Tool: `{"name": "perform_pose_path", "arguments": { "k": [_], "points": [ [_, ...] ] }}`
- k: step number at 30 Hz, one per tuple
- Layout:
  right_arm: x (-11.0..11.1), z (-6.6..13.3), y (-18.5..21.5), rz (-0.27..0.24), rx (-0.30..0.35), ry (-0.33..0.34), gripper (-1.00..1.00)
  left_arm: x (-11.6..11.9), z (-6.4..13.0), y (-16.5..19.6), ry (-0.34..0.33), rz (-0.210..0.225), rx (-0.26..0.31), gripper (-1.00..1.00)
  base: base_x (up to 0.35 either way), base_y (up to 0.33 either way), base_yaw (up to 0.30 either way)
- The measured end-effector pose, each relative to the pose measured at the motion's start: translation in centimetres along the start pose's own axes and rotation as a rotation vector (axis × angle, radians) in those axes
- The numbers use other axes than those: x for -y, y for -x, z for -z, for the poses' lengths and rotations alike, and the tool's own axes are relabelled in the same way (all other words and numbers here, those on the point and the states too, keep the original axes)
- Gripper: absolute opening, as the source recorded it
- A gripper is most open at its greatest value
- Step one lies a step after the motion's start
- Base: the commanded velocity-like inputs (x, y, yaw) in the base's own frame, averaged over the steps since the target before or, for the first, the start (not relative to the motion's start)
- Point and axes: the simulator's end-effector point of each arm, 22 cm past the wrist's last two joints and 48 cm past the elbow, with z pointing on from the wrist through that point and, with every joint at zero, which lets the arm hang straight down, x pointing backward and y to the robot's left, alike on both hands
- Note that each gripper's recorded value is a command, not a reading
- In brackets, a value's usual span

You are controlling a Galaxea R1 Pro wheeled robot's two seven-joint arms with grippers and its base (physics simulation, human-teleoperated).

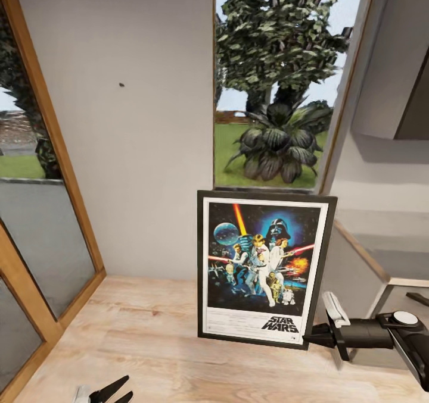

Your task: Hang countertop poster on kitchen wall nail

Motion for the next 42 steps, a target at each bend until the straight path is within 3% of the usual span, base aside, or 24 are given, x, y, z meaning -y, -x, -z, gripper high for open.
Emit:
{"name": "perform_pose_path", "arguments": {
  "k": [40, 42],
  "points": [
    [-0.02, -0.07, 0.00, 0.000, 0.002, 0.001, -1.00, -0.02, 0.06, -0.07, 0.002, 0.002, 0.000, 1.00, 0.178, 0.305, 0.000],
    [-0.03, -0.09, -0.01, 0.000, 0.001, 0.001, -1.00, -0.49, 0.06, -0.07, 0.023, 0.002, 0.000, 1.00, 0.178, 0.306, 0.000]
  ]
}}
